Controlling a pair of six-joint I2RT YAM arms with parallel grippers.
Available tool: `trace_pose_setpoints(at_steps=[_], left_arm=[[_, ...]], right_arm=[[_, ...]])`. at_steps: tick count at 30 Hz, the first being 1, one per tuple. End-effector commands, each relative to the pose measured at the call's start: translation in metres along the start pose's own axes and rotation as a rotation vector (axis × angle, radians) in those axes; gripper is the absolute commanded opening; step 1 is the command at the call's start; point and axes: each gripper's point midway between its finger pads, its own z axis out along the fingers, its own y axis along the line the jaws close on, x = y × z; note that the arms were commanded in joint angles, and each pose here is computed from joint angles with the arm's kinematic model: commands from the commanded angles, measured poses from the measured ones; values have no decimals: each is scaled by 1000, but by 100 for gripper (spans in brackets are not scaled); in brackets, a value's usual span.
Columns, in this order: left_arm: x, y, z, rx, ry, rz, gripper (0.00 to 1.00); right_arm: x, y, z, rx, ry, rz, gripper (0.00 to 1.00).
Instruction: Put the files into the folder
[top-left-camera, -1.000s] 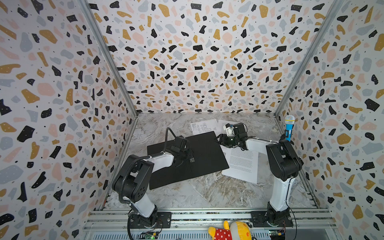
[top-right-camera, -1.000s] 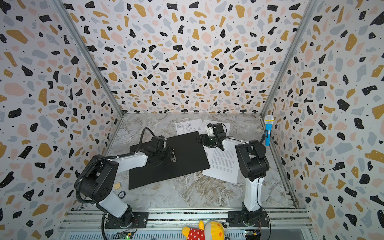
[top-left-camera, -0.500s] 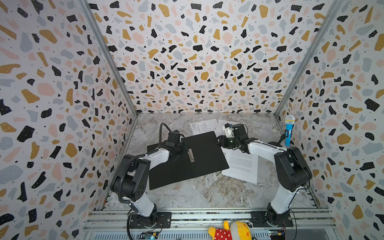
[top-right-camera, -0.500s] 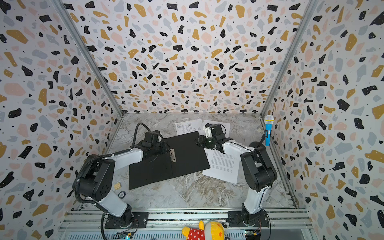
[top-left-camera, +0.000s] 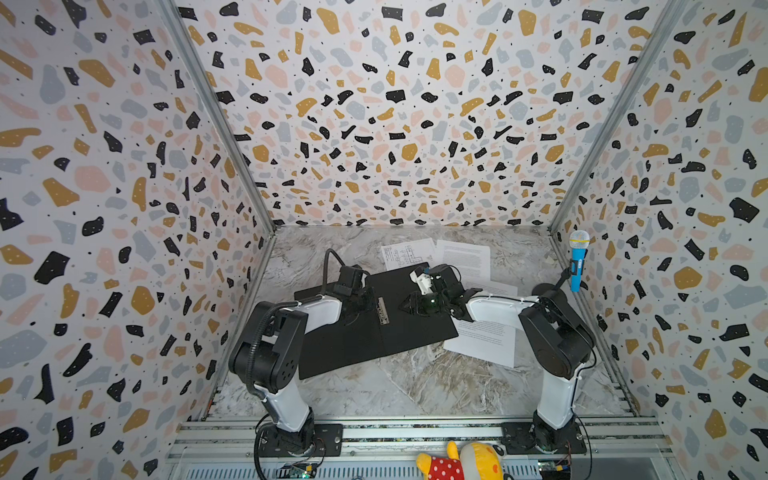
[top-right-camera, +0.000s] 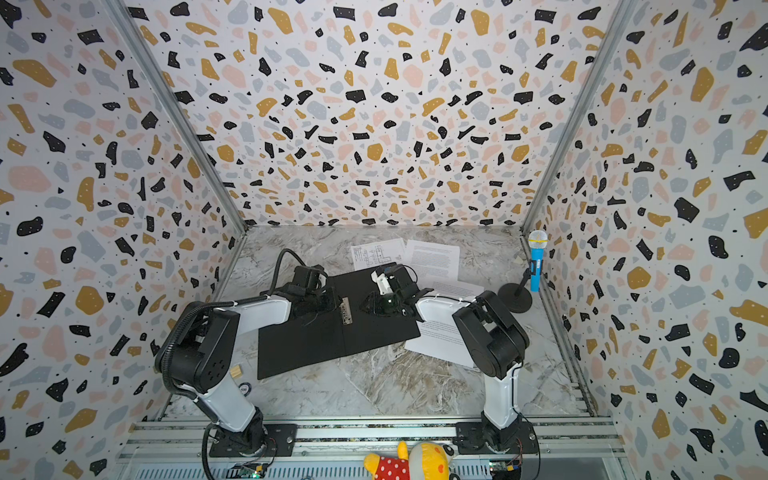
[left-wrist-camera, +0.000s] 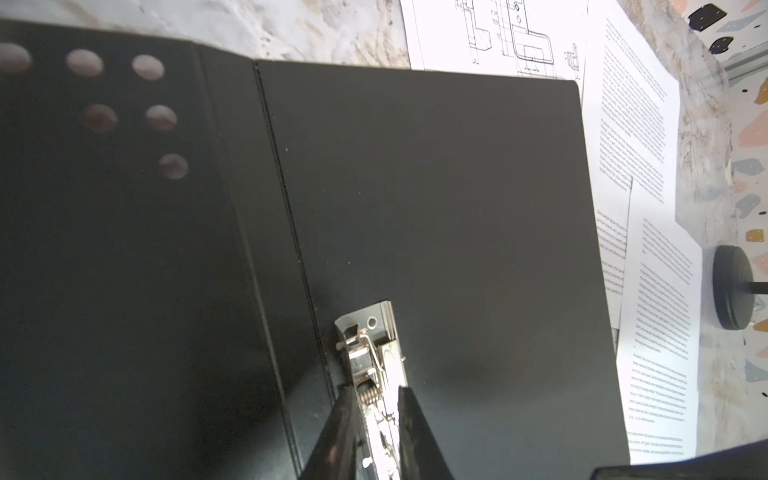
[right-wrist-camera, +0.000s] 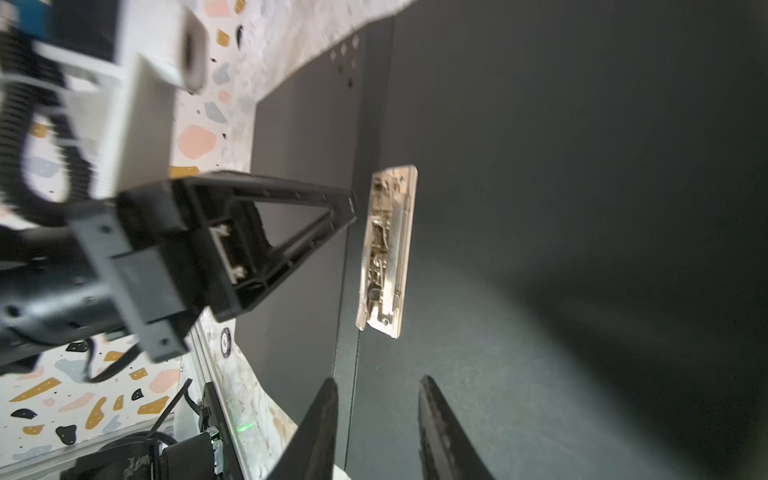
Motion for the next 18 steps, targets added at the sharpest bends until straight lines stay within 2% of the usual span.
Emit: trace_pose_setpoints(at_steps=[1, 18], left_arm=[[-3, -3, 5, 17, -9, 15, 18], [3, 8, 13, -18, 4, -2, 13]], right_arm=[[-12, 20, 3, -46, -28, -14, 30], [11, 25, 33, -69, 38, 9, 26]])
